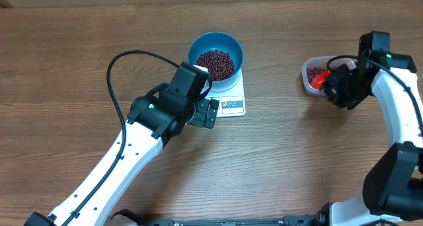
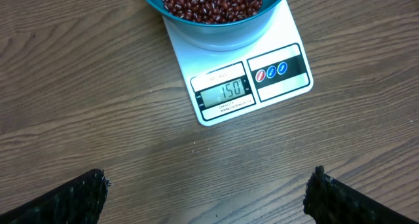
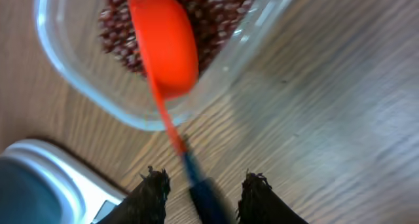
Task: Scoop item into bowl and weigh 150g on scale
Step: 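Lower the red scoop into the bean tub with the right gripper, then open the right gripper to release the scoop handle in the tub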
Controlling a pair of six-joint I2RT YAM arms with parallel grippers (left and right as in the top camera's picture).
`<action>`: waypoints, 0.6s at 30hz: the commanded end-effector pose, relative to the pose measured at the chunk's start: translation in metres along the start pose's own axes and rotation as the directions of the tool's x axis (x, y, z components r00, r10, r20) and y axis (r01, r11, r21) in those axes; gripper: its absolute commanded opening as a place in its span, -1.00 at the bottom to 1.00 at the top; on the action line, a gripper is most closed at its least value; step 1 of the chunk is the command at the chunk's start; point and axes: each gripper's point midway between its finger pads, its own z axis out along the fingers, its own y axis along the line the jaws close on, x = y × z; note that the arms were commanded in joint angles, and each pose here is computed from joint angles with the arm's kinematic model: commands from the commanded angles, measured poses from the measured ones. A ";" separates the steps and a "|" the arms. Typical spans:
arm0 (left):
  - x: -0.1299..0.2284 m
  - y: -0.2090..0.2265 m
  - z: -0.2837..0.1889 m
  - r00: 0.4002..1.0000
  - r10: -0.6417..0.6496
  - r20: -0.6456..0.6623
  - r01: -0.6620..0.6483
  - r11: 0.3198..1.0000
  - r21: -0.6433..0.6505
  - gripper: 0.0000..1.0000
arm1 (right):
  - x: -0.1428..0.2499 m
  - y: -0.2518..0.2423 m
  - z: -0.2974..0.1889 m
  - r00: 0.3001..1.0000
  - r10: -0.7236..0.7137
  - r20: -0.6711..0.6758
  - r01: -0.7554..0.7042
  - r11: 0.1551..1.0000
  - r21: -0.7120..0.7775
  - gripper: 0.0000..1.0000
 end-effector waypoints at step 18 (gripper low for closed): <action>0.002 0.000 -0.001 1.000 0.015 0.000 -0.015 1.000 0.002 0.99 | -0.023 -0.010 -0.045 0.973 -0.193 0.126 0.178 0.976 0.125 0.23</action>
